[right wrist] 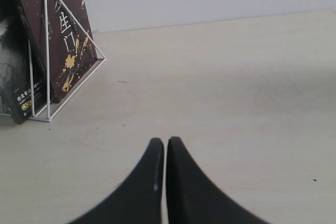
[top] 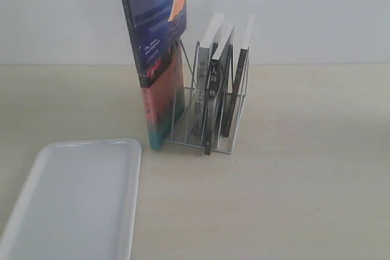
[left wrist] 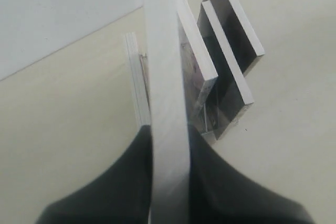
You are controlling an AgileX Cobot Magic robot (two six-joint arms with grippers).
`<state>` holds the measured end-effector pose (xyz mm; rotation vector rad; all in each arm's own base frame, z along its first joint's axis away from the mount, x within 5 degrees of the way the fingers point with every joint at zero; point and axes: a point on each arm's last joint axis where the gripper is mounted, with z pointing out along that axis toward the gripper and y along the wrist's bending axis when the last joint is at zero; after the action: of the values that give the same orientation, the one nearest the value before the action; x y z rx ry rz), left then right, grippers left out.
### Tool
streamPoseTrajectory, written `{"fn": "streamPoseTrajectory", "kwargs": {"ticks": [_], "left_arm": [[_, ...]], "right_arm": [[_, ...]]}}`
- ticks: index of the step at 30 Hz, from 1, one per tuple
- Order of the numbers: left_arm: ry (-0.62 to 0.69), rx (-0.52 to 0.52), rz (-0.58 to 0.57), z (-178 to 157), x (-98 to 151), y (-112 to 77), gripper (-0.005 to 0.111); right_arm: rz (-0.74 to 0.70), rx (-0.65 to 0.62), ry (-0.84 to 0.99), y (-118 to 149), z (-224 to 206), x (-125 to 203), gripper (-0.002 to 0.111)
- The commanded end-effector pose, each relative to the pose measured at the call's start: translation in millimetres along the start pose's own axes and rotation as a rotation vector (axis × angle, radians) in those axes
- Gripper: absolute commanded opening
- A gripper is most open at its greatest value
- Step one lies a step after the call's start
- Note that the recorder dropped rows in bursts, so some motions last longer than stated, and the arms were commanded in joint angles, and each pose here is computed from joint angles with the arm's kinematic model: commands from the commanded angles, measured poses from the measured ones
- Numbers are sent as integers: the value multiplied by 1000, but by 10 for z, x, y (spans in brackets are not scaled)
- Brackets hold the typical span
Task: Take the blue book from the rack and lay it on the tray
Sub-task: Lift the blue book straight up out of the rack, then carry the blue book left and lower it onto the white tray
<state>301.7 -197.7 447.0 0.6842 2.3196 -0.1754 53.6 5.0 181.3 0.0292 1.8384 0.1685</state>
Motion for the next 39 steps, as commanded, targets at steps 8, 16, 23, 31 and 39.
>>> {"fn": "streamPoseTrajectory", "kwargs": {"ticks": [8, 16, 23, 31, 39], "left_arm": [[-132, 45, 40, -510, -3, -11, 4], [-179, 138, 73, -723, 24, -81, 4], [-230, 141, 79, -973, 76, -66, 4], [-225, 166, 102, -1049, 181, -85, 4], [-225, 210, 256, -1139, 363, -131, 4]], "right_arm": [[-10, -1, -19, 1, -5, -17, 1], [-10, -1, -19, 1, -5, -17, 1], [-10, -1, -19, 1, -5, -17, 1], [-10, -1, -19, 1, -5, -17, 1], [-10, -1, -19, 1, -5, -17, 1]]}}
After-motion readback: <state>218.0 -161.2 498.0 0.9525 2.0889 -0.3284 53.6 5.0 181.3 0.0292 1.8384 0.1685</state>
